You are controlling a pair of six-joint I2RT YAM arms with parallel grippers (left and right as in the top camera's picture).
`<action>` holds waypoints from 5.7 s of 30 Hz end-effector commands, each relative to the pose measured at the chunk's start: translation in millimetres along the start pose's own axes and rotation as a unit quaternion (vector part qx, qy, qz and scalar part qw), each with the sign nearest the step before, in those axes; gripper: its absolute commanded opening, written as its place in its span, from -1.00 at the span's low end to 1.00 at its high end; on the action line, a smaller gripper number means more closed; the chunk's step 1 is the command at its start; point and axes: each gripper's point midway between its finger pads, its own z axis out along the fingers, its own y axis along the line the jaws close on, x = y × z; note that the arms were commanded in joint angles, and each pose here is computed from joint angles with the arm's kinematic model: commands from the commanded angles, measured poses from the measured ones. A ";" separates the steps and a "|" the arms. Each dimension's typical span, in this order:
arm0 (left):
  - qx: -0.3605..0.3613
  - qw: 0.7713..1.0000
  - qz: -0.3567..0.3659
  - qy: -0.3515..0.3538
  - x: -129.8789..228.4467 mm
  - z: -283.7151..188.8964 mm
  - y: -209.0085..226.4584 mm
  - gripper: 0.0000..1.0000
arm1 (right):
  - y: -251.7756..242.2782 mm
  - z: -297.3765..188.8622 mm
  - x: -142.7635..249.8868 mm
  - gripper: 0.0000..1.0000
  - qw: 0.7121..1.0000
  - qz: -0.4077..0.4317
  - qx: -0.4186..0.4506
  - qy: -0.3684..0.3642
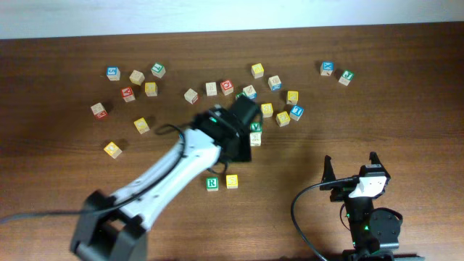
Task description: Spell out RSS
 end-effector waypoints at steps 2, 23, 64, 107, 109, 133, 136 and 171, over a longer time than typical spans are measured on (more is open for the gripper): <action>0.017 0.989 -0.098 -0.110 -68.8 -111.7 71.6 0.24 | 0.0 0.0 2.5 0.97 1.000 0.002 0.001 0.002; -0.127 0.900 -0.412 -0.065 -20.3 -154.8 303.1 0.98 | 69.9 -22.8 -237.9 0.97 0.977 0.037 -0.206 -0.038; -0.127 0.900 -0.411 -0.065 -20.3 -154.8 303.1 0.98 | 169.1 231.3 118.8 0.44 0.837 -0.038 -0.030 0.545; -0.127 0.900 -0.412 -0.065 -20.3 -154.8 303.1 0.98 | 162.3 204.9 56.2 -0.61 0.841 -0.033 -0.036 0.538; -0.127 0.900 -0.411 -0.065 -20.3 -154.8 303.1 0.98 | 163.3 178.7 26.2 -0.61 0.834 -0.019 -0.058 0.548; -0.127 0.900 -0.412 -0.065 -20.3 -154.8 303.1 0.97 | 211.4 25.0 142.0 -0.60 0.745 0.013 -0.031 0.667; -0.127 0.900 -0.412 -0.065 -20.3 -154.8 303.1 0.98 | 221.0 17.3 142.6 -0.51 0.744 0.000 -0.043 0.666; -0.127 0.900 -0.412 -0.065 -20.3 -154.8 303.1 0.98 | 118.6 49.4 -61.9 -0.02 0.772 0.016 0.012 0.635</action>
